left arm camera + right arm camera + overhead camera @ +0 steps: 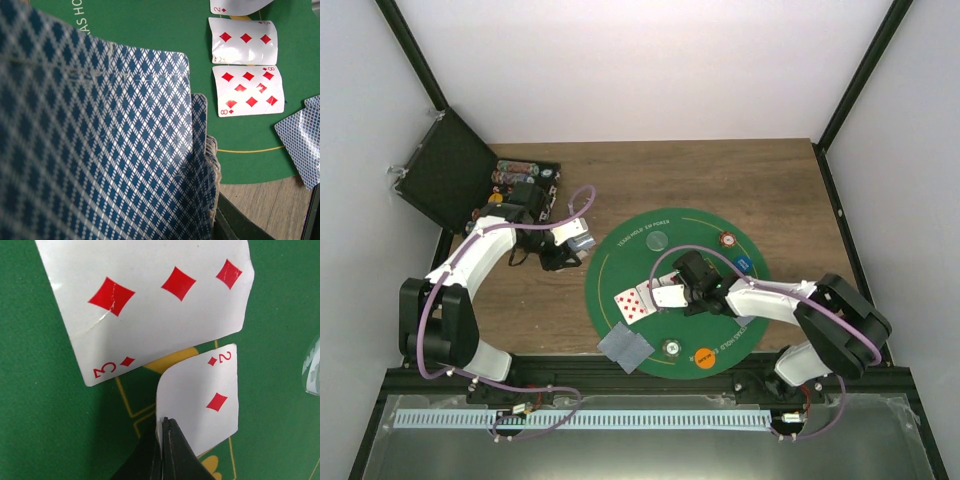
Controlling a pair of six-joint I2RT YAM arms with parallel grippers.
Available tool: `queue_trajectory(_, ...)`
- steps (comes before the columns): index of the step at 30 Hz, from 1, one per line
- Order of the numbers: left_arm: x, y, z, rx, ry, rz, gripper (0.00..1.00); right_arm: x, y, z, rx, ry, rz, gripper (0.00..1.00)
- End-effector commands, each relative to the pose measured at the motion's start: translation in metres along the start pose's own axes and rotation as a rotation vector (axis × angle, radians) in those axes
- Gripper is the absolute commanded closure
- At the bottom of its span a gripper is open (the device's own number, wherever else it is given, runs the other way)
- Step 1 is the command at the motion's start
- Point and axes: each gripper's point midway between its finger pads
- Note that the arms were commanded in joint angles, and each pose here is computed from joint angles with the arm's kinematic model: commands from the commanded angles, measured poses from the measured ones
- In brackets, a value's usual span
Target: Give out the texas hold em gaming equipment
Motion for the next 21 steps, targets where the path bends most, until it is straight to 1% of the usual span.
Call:
queue_trajectory(1,-0.003,-0.004,-0.003,0.011,-0.021,0.014,0.66,-0.006,0.007,0.008,-0.036,-0.017,-0.050,0.99)
queue_trajectory(5,-0.003,-0.004,-0.003,0.010,-0.021,0.015,0.66,-0.005,0.010,0.009,-0.050,-0.012,-0.056,0.99)
queue_trajectory(8,-0.003,-0.003,-0.003,0.008,-0.019,0.016,0.67,-0.004,0.012,0.008,-0.056,-0.012,-0.055,0.96)
queue_trajectory(10,-0.004,-0.003,-0.003,0.008,-0.020,0.018,0.66,-0.004,0.013,0.005,-0.059,-0.013,-0.053,0.92)
queue_trajectory(14,-0.004,-0.002,-0.003,0.007,-0.020,0.019,0.66,-0.005,0.013,0.000,-0.053,-0.021,-0.044,0.79)
queue_trajectory(21,-0.004,-0.004,-0.004,0.014,-0.023,0.016,0.67,-0.006,0.006,-0.022,-0.031,-0.032,-0.022,0.66)
Point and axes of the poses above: each gripper's point midway between its finger pads, its own z axis out along the fingers, its own y axis along the line the jaws close on, x = y × z, and after that the axes turned 5 degrees about -z, right-handed
